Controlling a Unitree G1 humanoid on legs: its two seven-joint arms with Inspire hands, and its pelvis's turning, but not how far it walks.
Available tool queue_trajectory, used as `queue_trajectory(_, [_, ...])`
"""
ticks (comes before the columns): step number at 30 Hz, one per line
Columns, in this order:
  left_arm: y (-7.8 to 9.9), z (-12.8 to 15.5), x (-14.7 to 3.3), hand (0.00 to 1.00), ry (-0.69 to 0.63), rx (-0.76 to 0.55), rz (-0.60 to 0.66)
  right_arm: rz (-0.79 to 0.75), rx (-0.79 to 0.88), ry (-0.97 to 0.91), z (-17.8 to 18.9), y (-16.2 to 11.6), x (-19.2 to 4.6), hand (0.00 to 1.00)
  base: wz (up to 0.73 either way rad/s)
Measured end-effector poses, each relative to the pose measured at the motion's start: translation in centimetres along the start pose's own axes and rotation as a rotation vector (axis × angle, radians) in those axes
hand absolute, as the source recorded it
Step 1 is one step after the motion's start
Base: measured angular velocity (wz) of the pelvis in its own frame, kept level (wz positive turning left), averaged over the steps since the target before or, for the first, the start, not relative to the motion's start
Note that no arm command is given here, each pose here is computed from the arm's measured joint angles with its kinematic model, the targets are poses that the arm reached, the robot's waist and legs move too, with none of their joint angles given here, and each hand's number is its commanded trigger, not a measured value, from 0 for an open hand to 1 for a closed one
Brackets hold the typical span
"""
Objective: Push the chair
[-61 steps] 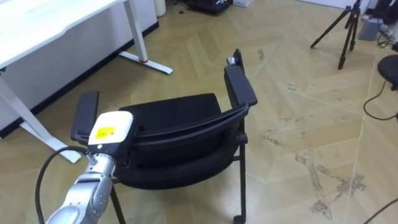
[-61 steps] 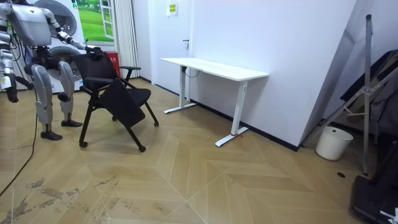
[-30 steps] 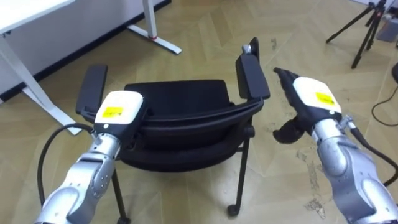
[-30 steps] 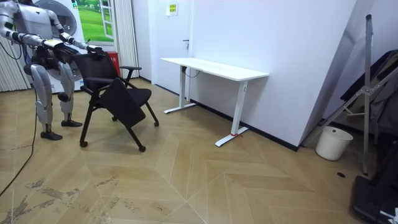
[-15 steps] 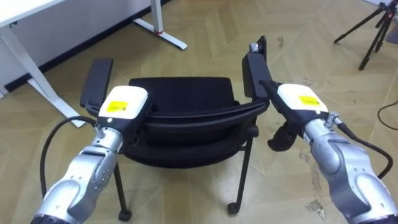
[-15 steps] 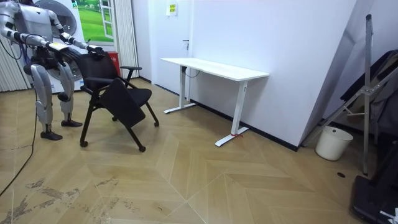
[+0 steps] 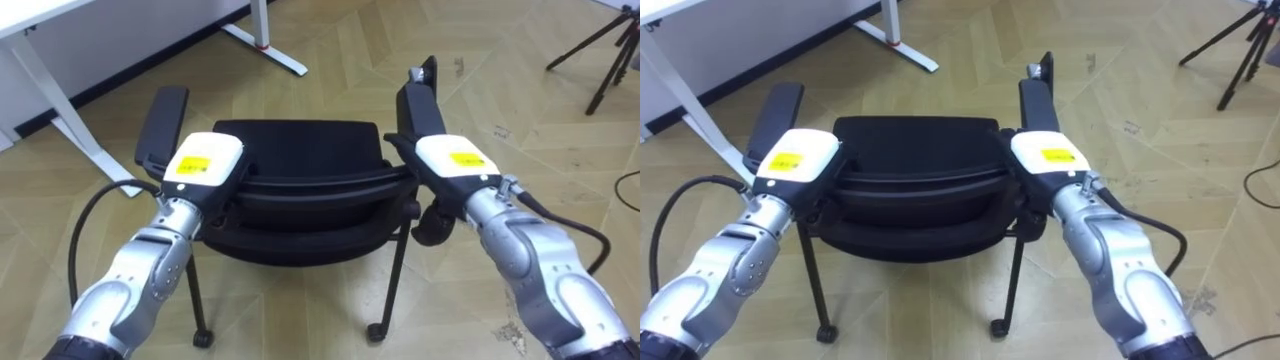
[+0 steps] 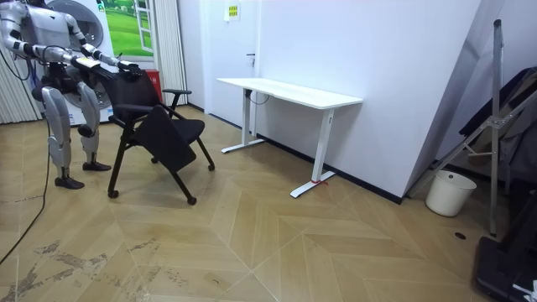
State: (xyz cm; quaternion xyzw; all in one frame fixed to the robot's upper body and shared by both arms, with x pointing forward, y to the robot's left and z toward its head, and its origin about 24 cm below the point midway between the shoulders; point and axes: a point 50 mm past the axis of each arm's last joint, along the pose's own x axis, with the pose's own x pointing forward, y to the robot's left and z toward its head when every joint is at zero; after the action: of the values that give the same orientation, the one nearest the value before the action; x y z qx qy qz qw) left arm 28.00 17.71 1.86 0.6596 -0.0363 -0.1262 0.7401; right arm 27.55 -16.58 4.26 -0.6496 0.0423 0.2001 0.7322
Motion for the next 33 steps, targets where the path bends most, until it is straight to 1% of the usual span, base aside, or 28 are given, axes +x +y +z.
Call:
queue_trajectory(8, [-0.2, 0.3, 0.1, 1.00, -0.010, 0.004, -0.005, 0.006, -0.062, 0.025, 0.4, 0.1, 0.2, 0.00, 0.03])
queue_trajectory(16, [-0.5, 0.7, 0.2, 1.00, 0.002, -0.013, -0.011, 0.014, -0.061, 0.051, 1.2, 0.5, 0.5, 0.00, 0.00])
queue_trajectory(21, [-0.8, 1.2, 0.4, 1.00, 0.005, -0.012, -0.015, 0.008, -0.059, 0.055, 1.3, 1.1, 0.9, 0.00, 0.06])
queue_trajectory(28, [-1.1, 1.8, 0.8, 1.00, 0.002, -0.011, -0.034, 0.014, -0.127, 0.073, 1.3, 2.5, 2.2, 0.00, 0.11])
queue_trajectory(33, [-1.4, 2.2, 0.9, 1.00, 0.004, -0.018, -0.045, -0.010, -0.156, 0.090, 0.9, 3.2, 2.4, 0.00, 0.09])
